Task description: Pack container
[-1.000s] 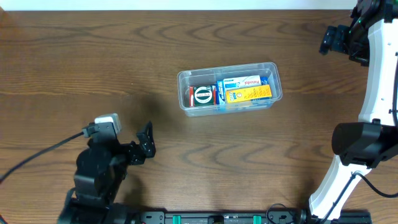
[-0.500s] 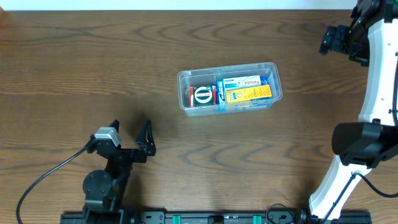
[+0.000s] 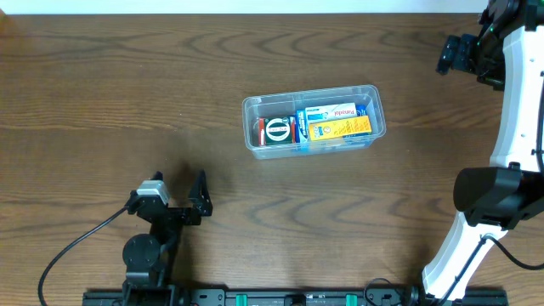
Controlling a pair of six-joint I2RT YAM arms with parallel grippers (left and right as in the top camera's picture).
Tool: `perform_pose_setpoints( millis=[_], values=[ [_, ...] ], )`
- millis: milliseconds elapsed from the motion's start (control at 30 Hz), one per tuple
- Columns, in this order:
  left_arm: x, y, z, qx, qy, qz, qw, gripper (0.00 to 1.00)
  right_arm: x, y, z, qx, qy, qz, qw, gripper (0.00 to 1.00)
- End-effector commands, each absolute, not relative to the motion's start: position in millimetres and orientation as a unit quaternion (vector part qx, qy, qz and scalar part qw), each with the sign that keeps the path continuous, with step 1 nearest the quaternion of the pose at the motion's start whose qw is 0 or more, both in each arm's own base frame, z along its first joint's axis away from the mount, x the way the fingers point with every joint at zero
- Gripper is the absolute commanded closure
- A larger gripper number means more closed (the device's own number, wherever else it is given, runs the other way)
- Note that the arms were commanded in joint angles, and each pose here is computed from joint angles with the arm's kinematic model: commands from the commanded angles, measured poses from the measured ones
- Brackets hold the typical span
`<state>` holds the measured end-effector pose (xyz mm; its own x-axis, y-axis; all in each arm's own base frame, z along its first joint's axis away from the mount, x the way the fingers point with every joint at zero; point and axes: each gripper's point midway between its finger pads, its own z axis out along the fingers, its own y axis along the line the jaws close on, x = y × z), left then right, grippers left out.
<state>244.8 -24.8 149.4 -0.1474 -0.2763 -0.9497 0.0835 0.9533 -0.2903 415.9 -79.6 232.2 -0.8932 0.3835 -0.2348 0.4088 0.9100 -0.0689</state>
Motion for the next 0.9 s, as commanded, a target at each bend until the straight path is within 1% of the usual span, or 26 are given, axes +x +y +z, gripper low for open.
perform_pose_setpoints(
  millis=[0,867],
  values=[
    [242.8,-25.6,137.4,-0.043,0.758,-0.122,0.640,0.02,416.0,-81.3,238.1,0.213,0.968,-0.060,0.118,0.01],
    [242.7,-26.8,139.2,-0.043,0.755,-0.128,0.642,0.02,416.0,-81.3,238.1,0.213,0.968,-0.060,0.118,0.01]
  ],
)
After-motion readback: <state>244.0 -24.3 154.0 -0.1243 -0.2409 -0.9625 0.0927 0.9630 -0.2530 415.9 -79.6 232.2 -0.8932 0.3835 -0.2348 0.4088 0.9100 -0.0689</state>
